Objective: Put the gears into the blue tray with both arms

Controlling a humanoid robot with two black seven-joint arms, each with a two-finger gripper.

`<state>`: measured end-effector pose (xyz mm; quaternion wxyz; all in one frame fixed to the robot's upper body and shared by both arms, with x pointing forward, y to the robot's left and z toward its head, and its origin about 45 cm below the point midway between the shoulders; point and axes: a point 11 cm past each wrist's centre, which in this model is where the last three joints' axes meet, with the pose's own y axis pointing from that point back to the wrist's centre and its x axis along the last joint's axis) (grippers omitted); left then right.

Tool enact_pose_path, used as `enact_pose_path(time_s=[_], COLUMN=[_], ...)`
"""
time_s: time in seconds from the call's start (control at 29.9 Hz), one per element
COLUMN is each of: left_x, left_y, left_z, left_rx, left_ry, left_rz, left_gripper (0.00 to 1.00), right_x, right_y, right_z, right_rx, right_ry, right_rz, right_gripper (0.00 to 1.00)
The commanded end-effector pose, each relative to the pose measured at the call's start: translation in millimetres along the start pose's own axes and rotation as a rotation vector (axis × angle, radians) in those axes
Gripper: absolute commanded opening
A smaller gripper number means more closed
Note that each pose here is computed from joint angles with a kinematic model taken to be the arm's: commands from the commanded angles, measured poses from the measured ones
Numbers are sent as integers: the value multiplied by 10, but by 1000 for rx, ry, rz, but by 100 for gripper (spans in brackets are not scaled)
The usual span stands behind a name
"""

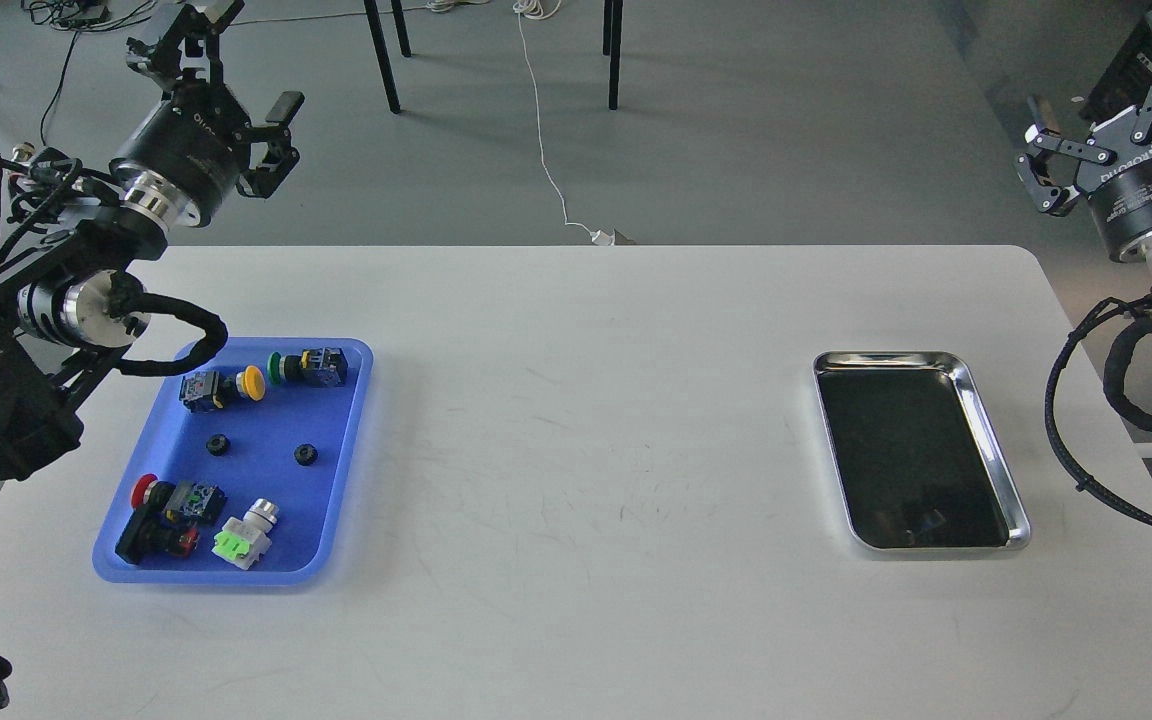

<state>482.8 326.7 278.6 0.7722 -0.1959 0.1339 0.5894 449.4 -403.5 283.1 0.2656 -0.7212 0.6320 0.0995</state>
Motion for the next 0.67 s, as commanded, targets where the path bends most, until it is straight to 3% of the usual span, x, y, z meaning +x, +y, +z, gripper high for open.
enact_pose_path(time_s=[0.0, 0.33, 0.64], left_x=[37, 8, -48], left_y=[-6, 99, 115], left_z=[-132, -491, -584], left_rx=[-8, 11, 24], left_ry=[144, 301, 316], left_rz=[29, 47, 38], left_gripper=[97, 98, 98], right_x=[-46, -27, -31], right_y=[-55, -21, -4], right_z=[144, 242, 259], right_rx=[-23, -26, -32], right_ry=[-83, -150, -155], right_rz=[23, 51, 28], right_gripper=[99, 99, 99])
